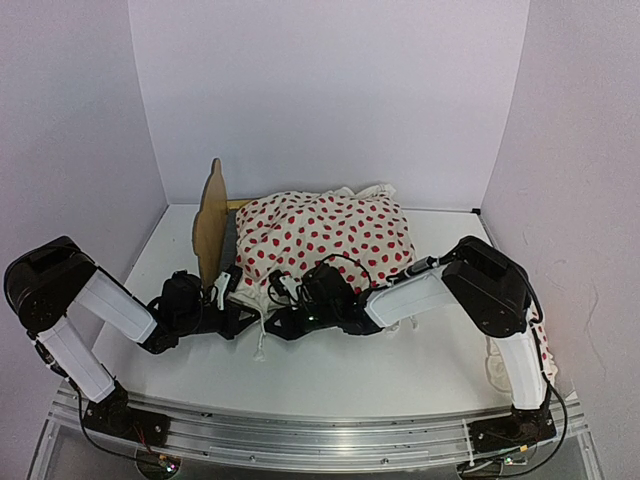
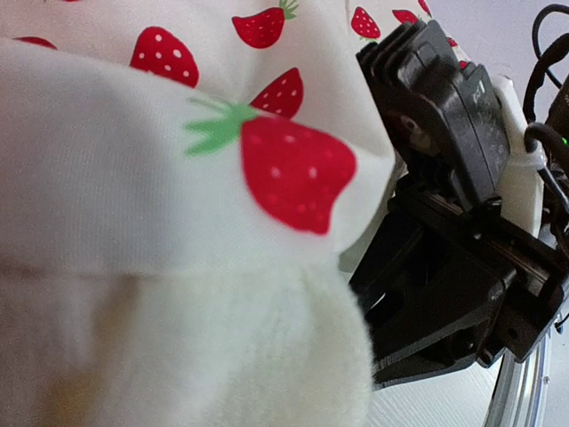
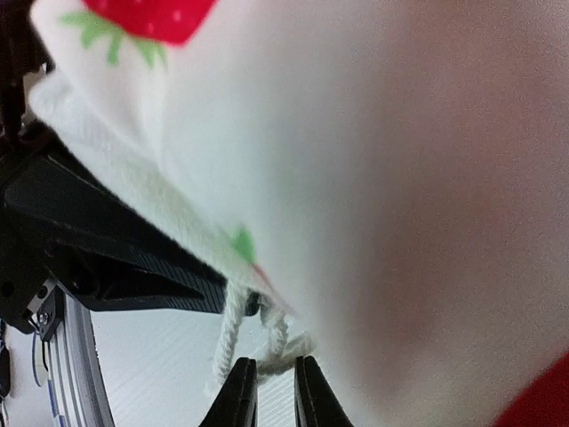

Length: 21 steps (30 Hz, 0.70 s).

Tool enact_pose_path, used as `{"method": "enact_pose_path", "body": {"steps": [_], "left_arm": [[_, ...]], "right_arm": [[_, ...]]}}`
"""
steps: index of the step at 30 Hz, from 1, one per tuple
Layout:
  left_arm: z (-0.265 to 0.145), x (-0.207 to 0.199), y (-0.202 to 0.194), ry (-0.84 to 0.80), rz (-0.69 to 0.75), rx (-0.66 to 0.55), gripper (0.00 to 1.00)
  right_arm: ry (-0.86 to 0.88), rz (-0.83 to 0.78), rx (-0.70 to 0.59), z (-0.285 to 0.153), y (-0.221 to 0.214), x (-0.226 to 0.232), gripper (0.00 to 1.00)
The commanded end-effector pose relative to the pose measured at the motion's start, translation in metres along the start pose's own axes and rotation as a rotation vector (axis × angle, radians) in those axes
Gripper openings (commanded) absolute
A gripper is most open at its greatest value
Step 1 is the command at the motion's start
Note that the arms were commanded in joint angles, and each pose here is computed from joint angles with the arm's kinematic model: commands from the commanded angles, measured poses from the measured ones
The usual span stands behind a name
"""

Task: Set up the pet bed

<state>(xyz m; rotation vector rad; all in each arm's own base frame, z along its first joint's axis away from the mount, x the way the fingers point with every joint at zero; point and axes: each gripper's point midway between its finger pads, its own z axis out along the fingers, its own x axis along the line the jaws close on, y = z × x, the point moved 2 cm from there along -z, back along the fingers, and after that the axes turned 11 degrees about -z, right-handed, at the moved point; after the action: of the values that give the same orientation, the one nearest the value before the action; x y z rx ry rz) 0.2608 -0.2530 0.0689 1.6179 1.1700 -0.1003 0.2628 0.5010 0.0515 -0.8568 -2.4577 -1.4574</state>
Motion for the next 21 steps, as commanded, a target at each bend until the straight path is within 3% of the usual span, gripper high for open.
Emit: {"method": "enact_pose_path", "body": {"steps": [1, 21], "left_arm": [[0.000, 0.007, -0.004, 0.022, -0.024, 0.008, 0.00], [0.000, 0.005, -0.004, 0.013, -0.032, 0.015, 0.00]], "right_arm": [[0.033, -0.034, -0.048, -0.005, 0.017, 0.012, 0.16], [-0.028, -0.081, -0.082, 0.011, 0.027, -0.001, 0.18]]}}
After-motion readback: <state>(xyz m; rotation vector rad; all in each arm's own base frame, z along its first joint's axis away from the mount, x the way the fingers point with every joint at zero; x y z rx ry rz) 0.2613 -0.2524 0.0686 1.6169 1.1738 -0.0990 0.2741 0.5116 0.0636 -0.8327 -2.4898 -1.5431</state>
